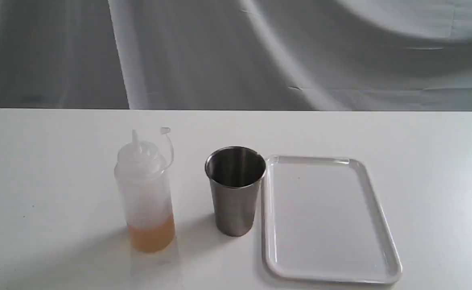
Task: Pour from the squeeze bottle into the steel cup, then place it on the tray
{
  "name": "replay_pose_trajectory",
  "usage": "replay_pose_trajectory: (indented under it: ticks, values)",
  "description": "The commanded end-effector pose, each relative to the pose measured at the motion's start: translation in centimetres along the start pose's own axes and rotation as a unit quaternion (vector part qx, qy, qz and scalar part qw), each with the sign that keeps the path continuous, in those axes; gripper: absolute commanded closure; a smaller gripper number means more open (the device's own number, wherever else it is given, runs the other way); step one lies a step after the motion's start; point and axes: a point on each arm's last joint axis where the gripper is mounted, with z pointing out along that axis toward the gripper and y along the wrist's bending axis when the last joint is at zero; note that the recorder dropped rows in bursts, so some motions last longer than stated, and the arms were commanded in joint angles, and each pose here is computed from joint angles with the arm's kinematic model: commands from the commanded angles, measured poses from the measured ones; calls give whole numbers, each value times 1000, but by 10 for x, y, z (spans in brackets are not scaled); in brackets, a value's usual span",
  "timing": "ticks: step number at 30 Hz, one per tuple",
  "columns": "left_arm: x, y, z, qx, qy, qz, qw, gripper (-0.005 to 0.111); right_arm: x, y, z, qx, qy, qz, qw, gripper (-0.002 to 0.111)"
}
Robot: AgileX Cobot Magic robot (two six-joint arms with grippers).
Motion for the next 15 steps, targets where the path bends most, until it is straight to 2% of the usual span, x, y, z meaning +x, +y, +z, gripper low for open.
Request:
replay_pose_trajectory:
  ticks: [1,6,11,15]
  values:
    - [1,0,0,1,-4,0,1000,98,-12,6,16,-14,36,-29,999,108]
    - [1,0,0,1,-4,0,1000,98,-26,21,37,-84,64,-69,992,108]
    - [1,0,0,1,-4,0,1000,98,-29,43,53,-208,67,-117,969,108]
    - [1,0,0,1,-4,0,1000,98,-21,55,68,-298,61,-95,948,108]
